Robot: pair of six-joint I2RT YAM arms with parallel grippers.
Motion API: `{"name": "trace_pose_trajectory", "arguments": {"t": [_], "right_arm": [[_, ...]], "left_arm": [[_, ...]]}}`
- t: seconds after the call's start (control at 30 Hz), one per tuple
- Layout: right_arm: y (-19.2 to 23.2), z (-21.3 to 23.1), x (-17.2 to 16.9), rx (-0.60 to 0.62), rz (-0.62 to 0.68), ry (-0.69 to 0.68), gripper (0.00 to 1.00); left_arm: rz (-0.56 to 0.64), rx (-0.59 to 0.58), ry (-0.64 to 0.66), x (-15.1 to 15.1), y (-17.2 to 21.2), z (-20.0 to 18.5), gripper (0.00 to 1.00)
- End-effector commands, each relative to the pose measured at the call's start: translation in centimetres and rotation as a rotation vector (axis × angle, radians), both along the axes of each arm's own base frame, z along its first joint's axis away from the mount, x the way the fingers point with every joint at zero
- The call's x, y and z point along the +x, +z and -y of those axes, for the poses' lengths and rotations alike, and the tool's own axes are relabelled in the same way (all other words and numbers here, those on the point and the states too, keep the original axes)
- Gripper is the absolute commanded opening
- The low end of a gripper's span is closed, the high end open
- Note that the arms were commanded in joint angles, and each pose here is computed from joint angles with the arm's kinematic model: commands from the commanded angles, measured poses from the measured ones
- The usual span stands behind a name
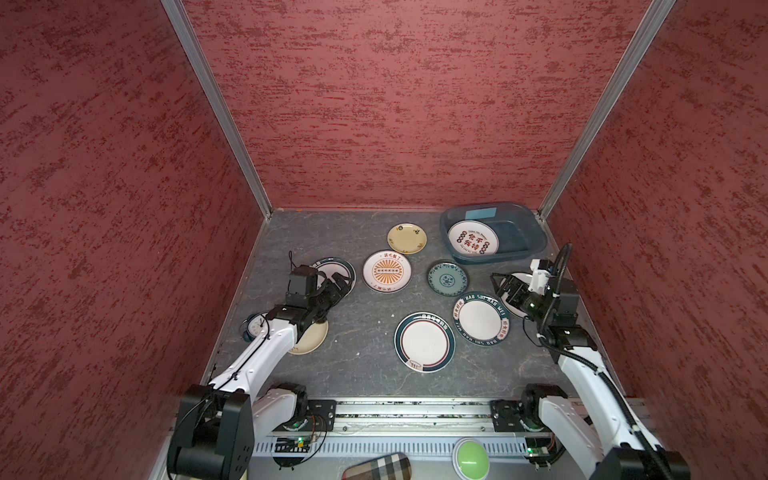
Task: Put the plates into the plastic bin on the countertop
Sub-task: 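Move right gripper back near the plates while left gripper moves to green-rimmed plate, then lower left gripper onto the rim of the green-rimmed red-ring plate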
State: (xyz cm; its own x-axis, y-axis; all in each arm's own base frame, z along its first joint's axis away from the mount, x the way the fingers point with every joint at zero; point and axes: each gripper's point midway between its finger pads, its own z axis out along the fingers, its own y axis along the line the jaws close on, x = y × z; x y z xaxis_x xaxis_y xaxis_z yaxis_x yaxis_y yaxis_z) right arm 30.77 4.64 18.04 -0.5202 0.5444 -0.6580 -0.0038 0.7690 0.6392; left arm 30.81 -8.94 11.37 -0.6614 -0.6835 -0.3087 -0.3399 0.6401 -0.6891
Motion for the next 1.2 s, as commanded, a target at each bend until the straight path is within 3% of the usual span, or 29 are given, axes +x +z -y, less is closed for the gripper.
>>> {"name": "trace_pose_trajectory", "arguments": {"t": [0.0,0.7,0.87,1.17], "right_arm": [[0.1,-0.4,0.3,0.017,0.029,0.025,0.99],[-1.2,-0.5,1.0,0.046,0.0,0.026,0.99],[-1.0,-1.1,1.1,0.043,0.006,0.072,0.99],[-1.3,-1.0,1.0,0.025,-0.009,0.074,0.99]], "left_arm": [[-0.049,0.019,0.051,-0.8,-1.1,-1.0,0.99],[-0.171,-0.086,0.189,1.3,-4.5,-0.8,1.0],[-0.171,-0.101,0.195,1.8,-4.8,0.0,0.87],[-0.208,-0.095,0.269,2.0,-6.3,-0.6,0.79]]}}
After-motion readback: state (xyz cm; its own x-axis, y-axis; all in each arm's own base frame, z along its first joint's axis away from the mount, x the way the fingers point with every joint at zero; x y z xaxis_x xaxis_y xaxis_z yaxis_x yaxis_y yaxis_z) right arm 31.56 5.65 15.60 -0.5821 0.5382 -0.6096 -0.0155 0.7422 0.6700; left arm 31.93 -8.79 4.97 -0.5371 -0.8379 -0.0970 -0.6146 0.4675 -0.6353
